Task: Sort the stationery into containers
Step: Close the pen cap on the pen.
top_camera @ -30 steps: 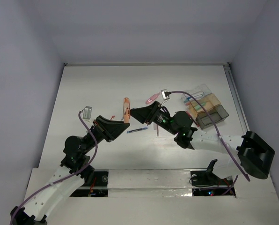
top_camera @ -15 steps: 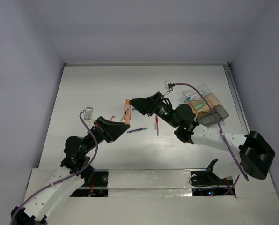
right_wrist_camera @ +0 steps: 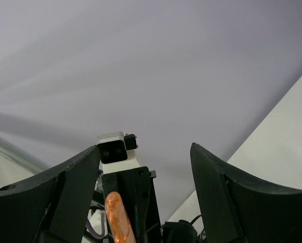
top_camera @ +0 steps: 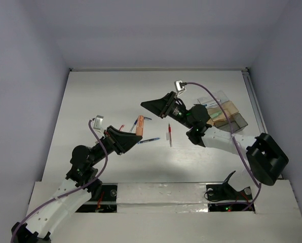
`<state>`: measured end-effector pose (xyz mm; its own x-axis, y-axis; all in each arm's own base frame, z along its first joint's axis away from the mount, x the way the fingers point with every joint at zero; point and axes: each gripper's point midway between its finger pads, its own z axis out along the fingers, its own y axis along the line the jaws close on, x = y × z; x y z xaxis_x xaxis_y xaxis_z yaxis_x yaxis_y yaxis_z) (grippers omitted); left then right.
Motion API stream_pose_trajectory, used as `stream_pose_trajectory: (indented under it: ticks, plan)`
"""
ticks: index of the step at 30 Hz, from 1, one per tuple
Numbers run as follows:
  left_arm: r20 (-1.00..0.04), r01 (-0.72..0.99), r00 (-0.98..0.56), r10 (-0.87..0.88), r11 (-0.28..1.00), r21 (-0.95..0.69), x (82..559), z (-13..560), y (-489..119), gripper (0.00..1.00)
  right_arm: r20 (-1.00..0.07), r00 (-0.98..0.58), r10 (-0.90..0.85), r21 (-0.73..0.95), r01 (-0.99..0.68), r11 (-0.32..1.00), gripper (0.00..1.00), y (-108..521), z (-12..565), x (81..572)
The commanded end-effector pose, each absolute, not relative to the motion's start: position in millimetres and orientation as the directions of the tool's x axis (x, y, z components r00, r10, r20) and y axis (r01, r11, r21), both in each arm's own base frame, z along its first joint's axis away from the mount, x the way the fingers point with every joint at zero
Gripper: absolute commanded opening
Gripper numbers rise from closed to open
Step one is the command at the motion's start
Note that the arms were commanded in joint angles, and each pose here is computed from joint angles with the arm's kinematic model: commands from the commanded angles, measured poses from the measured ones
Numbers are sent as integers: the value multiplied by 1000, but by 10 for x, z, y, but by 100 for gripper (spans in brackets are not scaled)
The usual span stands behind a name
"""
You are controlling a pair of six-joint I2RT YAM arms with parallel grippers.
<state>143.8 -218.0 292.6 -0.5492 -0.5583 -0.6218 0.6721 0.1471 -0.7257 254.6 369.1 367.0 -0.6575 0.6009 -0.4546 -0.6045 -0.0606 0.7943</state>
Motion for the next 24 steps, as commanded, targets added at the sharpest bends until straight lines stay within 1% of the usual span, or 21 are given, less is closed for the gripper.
stream_pose_trajectory:
  ticks: [1,6,9,10,11,15,18,24]
  plan:
    - [-658,740,-501,-562,116,-663,1358,3197,-2176,0,-444,-737,510,757,-613,-226,77,3776,3957,2361]
    - [-665,742,-489,-565,131,-657,1376,3214,-2168,0,-464,-755,463,777,-598,-196,79,3842,3881,2350]
    - [-666,741,-482,-569,142,-657,1394,3233,-2159,0,-504,-732,458,764,-625,-159,79,3807,3883,2308]
    - [-666,735,-486,-566,147,-662,1408,3222,-2166,0,-532,-711,460,750,-648,-134,80,3793,3863,2302]
    - [-668,735,-485,-565,150,-661,1413,3222,-2168,0,-551,-691,468,734,-668,-124,79,3742,3930,2262]
    - [-675,738,-475,-565,162,-655,1433,3252,-2166,0,-618,-651,442,722,-692,-9,77,3685,3835,2258]
    - [-673,735,-476,-566,165,-658,1445,3247,-2169,0,-650,-636,416,708,-706,27,74,3660,3790,2226]
    - [-668,731,-482,-567,161,-663,1472,3251,-2188,0,-694,-628,351,687,-724,65,74,3733,3742,2154]
